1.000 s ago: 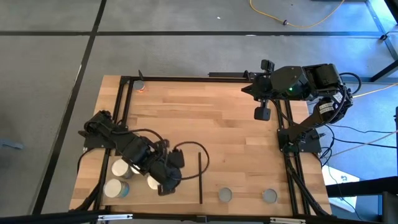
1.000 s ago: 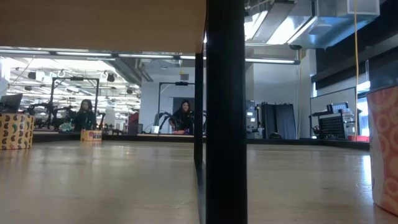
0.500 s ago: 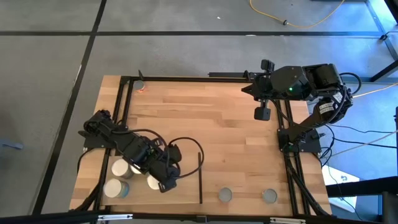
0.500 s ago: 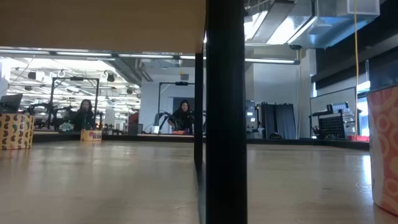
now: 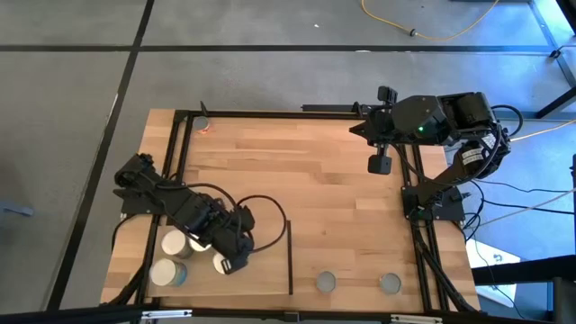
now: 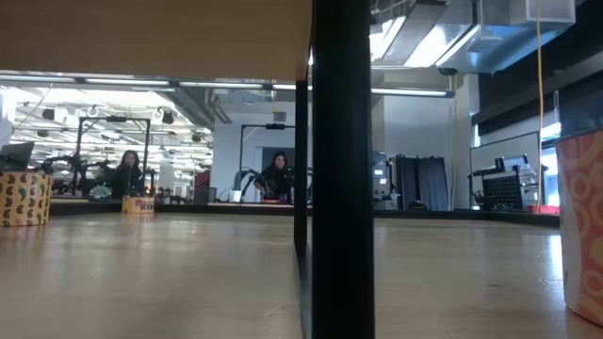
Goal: Pick and place cans onto a shelf
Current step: Put the canned tomato on the shelf
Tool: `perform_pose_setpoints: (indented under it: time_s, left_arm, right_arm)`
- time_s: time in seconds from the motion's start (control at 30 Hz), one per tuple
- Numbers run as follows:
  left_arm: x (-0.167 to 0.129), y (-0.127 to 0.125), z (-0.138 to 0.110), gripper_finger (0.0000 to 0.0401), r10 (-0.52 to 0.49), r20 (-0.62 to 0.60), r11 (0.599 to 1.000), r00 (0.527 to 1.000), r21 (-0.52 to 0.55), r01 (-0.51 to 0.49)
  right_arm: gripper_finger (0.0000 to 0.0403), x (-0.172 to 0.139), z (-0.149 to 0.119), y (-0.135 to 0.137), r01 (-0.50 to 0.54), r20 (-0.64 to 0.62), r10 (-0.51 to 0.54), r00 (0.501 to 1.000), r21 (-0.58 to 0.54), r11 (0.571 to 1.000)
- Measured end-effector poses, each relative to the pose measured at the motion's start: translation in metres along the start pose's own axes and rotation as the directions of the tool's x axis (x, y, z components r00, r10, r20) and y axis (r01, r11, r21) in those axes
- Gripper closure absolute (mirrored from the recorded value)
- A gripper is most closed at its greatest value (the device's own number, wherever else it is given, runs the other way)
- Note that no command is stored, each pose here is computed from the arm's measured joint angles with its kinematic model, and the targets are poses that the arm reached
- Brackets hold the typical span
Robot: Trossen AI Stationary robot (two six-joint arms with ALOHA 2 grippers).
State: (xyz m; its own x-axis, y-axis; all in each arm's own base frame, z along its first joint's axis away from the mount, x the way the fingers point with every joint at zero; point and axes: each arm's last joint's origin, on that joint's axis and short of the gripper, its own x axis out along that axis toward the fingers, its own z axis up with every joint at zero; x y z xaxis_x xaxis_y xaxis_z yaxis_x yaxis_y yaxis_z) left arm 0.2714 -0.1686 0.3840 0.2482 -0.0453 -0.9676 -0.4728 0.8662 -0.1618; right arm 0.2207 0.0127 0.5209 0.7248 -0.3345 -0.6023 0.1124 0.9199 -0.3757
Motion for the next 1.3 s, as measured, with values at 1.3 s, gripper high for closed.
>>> perform_pose_setpoints:
  time_s: [1.3]
  left_arm:
    - [-0.015,-0.032,-0.008,0.0401,-0.238,0.033,0.936,0.971,0.273,0.220]
  right_arm:
    - [0.0389,0.000,0.000,0.000,0.000,0.000,0.000,1.000,-0.003,1.000]
